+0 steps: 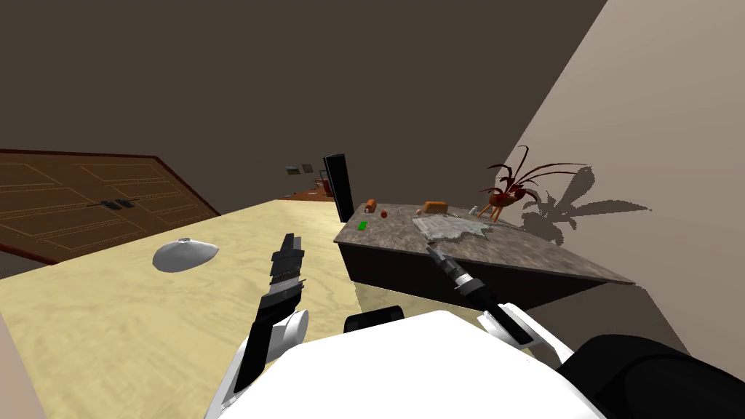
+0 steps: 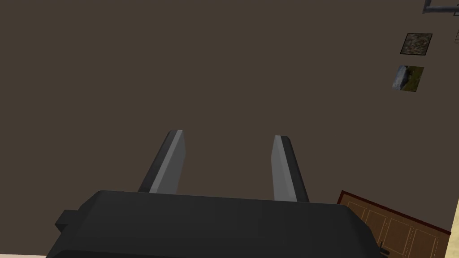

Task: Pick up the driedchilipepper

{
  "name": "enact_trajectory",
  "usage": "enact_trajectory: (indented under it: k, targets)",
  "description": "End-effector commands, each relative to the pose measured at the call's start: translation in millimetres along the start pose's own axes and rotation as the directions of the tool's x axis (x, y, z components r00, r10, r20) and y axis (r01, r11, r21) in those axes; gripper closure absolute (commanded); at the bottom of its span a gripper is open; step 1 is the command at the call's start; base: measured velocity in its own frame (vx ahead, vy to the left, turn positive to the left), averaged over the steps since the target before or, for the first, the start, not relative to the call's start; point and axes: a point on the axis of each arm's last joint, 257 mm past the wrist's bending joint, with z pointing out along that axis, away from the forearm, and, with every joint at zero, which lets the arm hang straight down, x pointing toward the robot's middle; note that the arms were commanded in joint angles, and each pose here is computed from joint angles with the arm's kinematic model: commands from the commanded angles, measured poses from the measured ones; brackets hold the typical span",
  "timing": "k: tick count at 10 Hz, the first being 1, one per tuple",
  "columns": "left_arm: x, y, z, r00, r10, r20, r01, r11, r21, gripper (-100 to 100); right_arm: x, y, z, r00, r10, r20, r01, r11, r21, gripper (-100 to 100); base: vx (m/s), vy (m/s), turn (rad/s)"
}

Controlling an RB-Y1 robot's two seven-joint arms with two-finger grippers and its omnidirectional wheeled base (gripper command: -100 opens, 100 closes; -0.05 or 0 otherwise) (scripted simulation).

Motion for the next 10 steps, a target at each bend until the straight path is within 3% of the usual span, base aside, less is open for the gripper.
enact_trajectory:
  k: [1, 2, 4, 5, 6, 7, 8, 9, 10]
  targets:
    - [0.0, 0, 0.0, 1.000, 0.000, 0.000, 0.000, 1.000, 0.000, 0, 11, -28, -15.9, 0.991, -0.112, -0.076, 0.116, 0.992, 0.042, -100, 0.010, 0.069, 0.195]
    - [0.0, 0, 0.0, 1.000, 0.000, 0.000, 0.000, 1.000, 0.000, 0, 9, -28, -14.9, 0.987, -0.131, -0.088, 0.134, 0.991, 0.031, -100, 0.014, 0.047, 0.069]
    - [0.0, 0, 0.0, 1.000, 0.000, 0.000, 0.000, 1.000, 0.000, 0, 17, -63, -35.0, 0.944, -0.267, -0.194, 0.283, 0.957, 0.057, -100, 0.005, 0.048, 0.153]
    - [0.0, 0, 0.0, 1.000, 0.000, 0.000, 0.000, 1.000, 0.000, 0, 14, -63, -33.8, 0.937, -0.283, -0.204, 0.298, 0.954, 0.045, -100, 0.004, 0.037, 0.072]
    - [-0.1, 0, 0.0, 1.000, 0.000, 0.000, 0.000, 1.000, 0.000, 0, 17, -79, -44.4, 0.905, -0.342, -0.253, 0.365, 0.930, 0.049, -100, 0.010, 0.039, 0.105]
    - [0.0, 0, 0.0, 1.000, 0.000, 0.000, 0.000, 1.000, 0.000, 0, 15, -79, -43.4, 0.899, -0.353, -0.260, 0.375, 0.926, 0.039, -100, 0.012, 0.024, 0.061]
    - [-0.1, 0, 0.0, 1.000, 0.000, 0.000, 0.000, 1.000, 0.000, 0, 16, -95, -53.6, 0.858, -0.410, -0.309, 0.440, 0.897, 0.032, -100, 0.019, 0.021, 0.125]
    - [0.0, 0, 0.0, 1.000, 0.000, 0.000, 0.000, 1.000, 0.000, 0, 15, -95, -52.8, 0.853, -0.418, -0.313, 0.448, 0.894, 0.025, -100, 0.016, 0.012, 0.064]
    - [-0.1, 0, 0.0, 1.000, 0.000, 0.000, 0.000, 1.000, 0.000, 0, 14, -109, -62.6, 0.806, -0.471, -0.360, 0.508, 0.861, 0.011, -100, 0.013, 0.013, 0.116]
